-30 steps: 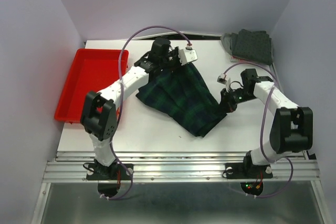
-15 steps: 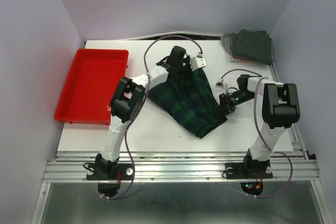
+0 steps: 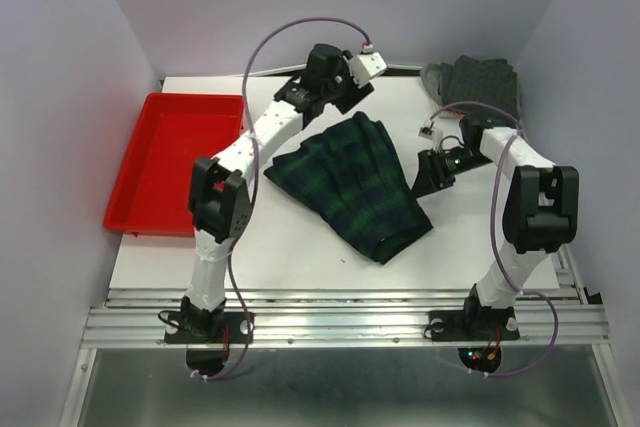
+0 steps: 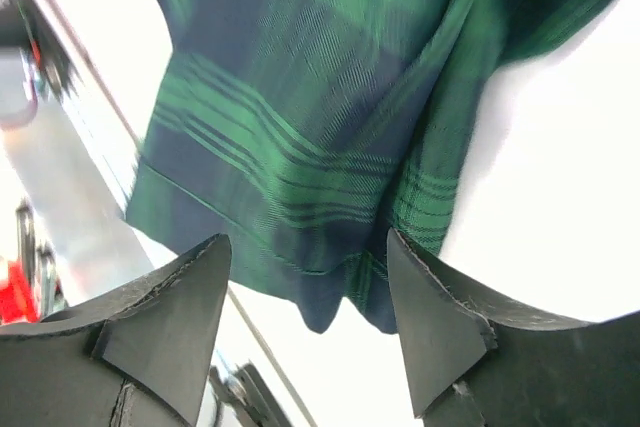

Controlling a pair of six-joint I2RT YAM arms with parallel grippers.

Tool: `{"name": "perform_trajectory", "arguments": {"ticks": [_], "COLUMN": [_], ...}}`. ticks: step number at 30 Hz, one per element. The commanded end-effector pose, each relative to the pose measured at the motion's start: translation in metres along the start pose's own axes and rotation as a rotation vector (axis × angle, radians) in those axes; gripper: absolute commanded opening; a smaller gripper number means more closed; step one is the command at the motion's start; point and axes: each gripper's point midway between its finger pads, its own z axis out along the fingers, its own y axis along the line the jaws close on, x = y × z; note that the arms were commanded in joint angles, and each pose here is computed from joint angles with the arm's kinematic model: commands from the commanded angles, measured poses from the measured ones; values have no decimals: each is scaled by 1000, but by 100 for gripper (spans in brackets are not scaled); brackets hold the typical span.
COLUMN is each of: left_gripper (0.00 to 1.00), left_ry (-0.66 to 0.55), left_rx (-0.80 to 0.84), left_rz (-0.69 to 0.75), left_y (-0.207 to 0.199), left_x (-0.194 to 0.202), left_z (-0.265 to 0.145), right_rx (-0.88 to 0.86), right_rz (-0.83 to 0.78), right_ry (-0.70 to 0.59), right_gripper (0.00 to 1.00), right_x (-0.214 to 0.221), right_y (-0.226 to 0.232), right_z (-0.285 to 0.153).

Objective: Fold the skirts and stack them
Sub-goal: Fold the skirt

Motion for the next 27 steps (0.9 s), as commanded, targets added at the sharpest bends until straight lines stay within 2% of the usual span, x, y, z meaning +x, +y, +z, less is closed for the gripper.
{"name": "perform_trajectory", "arguments": {"ticks": [1, 2, 3, 5, 6, 8, 9, 14, 17, 20, 21, 23, 25, 27], "left_gripper": [69, 67, 65, 64, 63, 62, 60, 50, 46, 40, 40, 40, 38, 37], "left_ry": [-41, -14, 68, 79, 147, 174, 232, 338, 415, 451, 430, 452, 426, 446], "left_rx": [-45, -12, 54, 112, 159, 207, 242, 352, 371, 354, 329, 312, 259, 247], "left_rz": [-151, -177, -207, -253, -286, -333, -356, -401, -442, -473, -462, -448, -393, -379], "left_y": [19, 8, -17, -39, -63, -85, -104, -144, -144, -127, -113, -101, -74, -66], "left_x": [-55, -45, -13, -3, 30, 47, 75, 123, 152, 171, 165, 182, 174, 184], "left_z": [-110, -116, -118, -141, -141, -153, -155, -151, -135, -113, -102, -84, -65, -49], "right_rx": [89, 108, 138, 174, 183, 184, 173, 98, 74, 49, 26, 3, -35, -65], "right_rz": [37, 51, 104, 129, 146, 206, 236, 331, 377, 410, 430, 450, 481, 504], "right_ry": [-135, -145, -144, -151, -140, -115, -98, -47, -15, -11, -7, -17, -41, -61], "right_gripper": [69, 69, 69, 69, 69, 69, 68, 65, 63, 59, 58, 55, 48, 43], "right_x": [-43, -46, -45, -45, -41, -32, -25, -2, 15, 25, 31, 34, 34, 33], "right_y": [15, 12, 7, -5, -10, -17, -19, -21, -22, -21, -18, -17, -15, -13], "right_z": [-35, -36, -35, -31, -28, -20, -15, 7, 18, 26, 30, 35, 42, 46]}}
